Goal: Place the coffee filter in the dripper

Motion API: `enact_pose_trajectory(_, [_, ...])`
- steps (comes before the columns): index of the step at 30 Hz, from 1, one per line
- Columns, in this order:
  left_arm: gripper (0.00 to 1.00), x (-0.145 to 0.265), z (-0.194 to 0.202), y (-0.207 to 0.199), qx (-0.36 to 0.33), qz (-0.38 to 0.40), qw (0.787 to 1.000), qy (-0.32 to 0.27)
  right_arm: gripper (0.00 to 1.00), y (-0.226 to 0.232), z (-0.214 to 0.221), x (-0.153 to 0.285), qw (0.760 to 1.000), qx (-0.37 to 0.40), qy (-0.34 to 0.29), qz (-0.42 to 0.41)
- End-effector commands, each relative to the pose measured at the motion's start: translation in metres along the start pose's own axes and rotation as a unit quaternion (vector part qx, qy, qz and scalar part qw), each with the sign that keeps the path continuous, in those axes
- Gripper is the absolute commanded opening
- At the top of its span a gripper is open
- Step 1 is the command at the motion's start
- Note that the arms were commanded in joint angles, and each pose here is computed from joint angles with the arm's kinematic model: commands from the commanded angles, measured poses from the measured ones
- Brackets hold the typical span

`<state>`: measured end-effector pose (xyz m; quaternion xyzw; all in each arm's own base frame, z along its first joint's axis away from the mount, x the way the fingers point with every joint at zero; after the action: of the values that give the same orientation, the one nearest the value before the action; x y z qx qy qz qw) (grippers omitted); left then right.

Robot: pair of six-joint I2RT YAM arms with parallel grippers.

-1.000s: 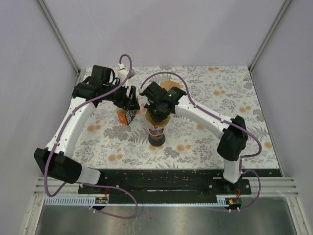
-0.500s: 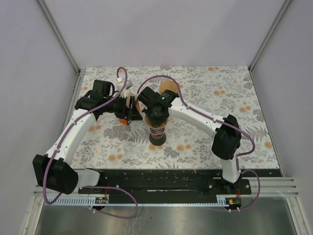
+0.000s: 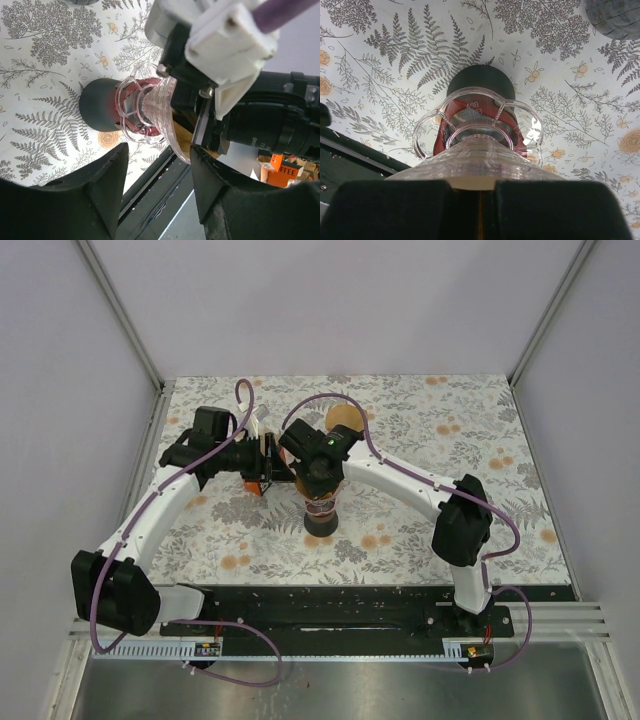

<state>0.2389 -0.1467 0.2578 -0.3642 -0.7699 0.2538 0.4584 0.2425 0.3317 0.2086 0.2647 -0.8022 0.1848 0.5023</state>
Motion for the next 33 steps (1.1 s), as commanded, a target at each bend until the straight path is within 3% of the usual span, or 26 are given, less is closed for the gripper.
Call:
enact_pose_trajectory(1, [0.55, -0.004, -0.01, -0.005, 0.002, 0.02, 0.999, -0.03, 0.0, 0.007, -0.002, -0.009, 1.0, -0.005, -0.016, -0.003])
enact_pose_trajectory(19, [0.48, -0.014, -0.005, 0.005, 0.027, 0.018, 0.999, -0.028, 0.0, 0.012, -0.005, -0.011, 0.999, -0.006, -0.029, -0.026])
enact_pose_trajectory(33, [0.38, -0.014, -0.004, 0.005, 0.027, 0.021, 0.999, -0.02, 0.0, 0.008, -0.024, 0.023, 0.997, 0.0, -0.077, -0.028])
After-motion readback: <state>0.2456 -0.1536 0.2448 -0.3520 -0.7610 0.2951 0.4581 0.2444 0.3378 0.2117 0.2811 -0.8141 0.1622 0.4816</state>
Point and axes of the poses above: each gripper's point midway between its finger pads, its own x axis back along the fingers, its own y axis along the line the jaws close on, z = x × y, the point moved 7 cm from there along x, back along the fingers, and after that the axes turned 5 degrees about x, right-handed, at the moved point
